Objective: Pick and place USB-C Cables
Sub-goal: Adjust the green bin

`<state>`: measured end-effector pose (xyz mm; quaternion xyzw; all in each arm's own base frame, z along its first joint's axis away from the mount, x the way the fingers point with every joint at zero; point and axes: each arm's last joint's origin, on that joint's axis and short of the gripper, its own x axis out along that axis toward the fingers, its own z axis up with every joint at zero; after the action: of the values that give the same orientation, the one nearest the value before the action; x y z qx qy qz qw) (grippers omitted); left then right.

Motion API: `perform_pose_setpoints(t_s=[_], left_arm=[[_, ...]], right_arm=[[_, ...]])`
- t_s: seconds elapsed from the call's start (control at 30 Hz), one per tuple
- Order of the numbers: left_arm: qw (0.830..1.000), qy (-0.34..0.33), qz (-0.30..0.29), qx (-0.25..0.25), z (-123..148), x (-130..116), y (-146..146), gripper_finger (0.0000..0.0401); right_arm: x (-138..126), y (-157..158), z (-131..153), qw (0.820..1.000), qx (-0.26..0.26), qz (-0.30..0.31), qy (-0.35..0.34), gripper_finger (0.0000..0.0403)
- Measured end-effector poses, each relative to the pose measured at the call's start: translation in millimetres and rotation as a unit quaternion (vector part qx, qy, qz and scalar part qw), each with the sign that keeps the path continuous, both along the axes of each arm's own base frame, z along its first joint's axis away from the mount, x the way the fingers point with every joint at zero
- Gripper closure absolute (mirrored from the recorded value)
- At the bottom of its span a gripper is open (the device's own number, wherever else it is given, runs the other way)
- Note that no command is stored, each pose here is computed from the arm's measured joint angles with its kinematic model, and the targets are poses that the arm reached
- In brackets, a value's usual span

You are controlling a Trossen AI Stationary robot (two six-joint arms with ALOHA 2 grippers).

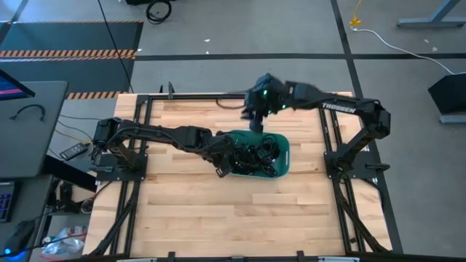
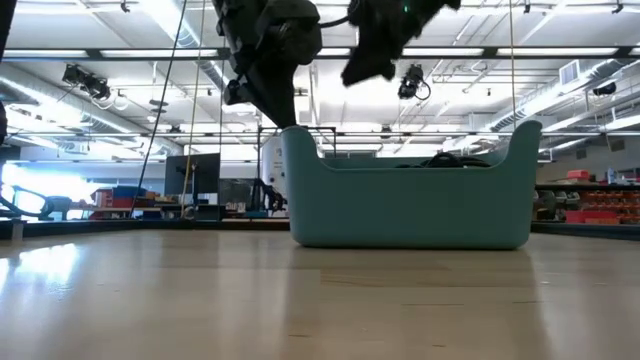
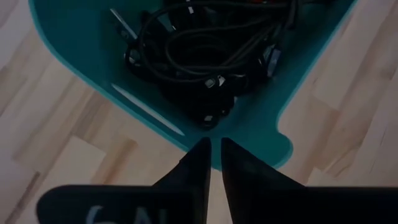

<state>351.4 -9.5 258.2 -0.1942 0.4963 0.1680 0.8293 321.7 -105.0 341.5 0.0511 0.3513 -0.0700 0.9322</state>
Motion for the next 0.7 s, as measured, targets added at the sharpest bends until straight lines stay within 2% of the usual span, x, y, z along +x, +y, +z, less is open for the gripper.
perform_pose_setpoints(t_s=[0.17, 0.4, 0.57, 0.7], left_arm=[[1.0, 0.003, -0.018, 0.009, 0.2, -0.4, -0.1, 0.0358], [0.996, 0.027, -0.063, 0.056, -1.0, -3.6, 1.3, 0.0358], [0.996, 0.028, -0.045, 0.068, -0.7, -3.6, 9.4, 0.0357], [0.998, 0.028, -0.04, 0.036, -1.0, -3.9, 21.1, 0.0344]], right_arm=[[-14.9, -11.8, 59.0, 0.997, -0.071, -0.03, -0.016, 0.0293], [-46.1, -15.0, 133.8, 0.989, -0.109, -0.052, -0.082, 0.0293], [-65.4, -8.2, 165.3, 0.985, -0.121, -0.057, -0.111, 0.0293], [-75.9, -3.5, 176.0, 0.985, -0.121, -0.057, -0.112, 0.0293]])
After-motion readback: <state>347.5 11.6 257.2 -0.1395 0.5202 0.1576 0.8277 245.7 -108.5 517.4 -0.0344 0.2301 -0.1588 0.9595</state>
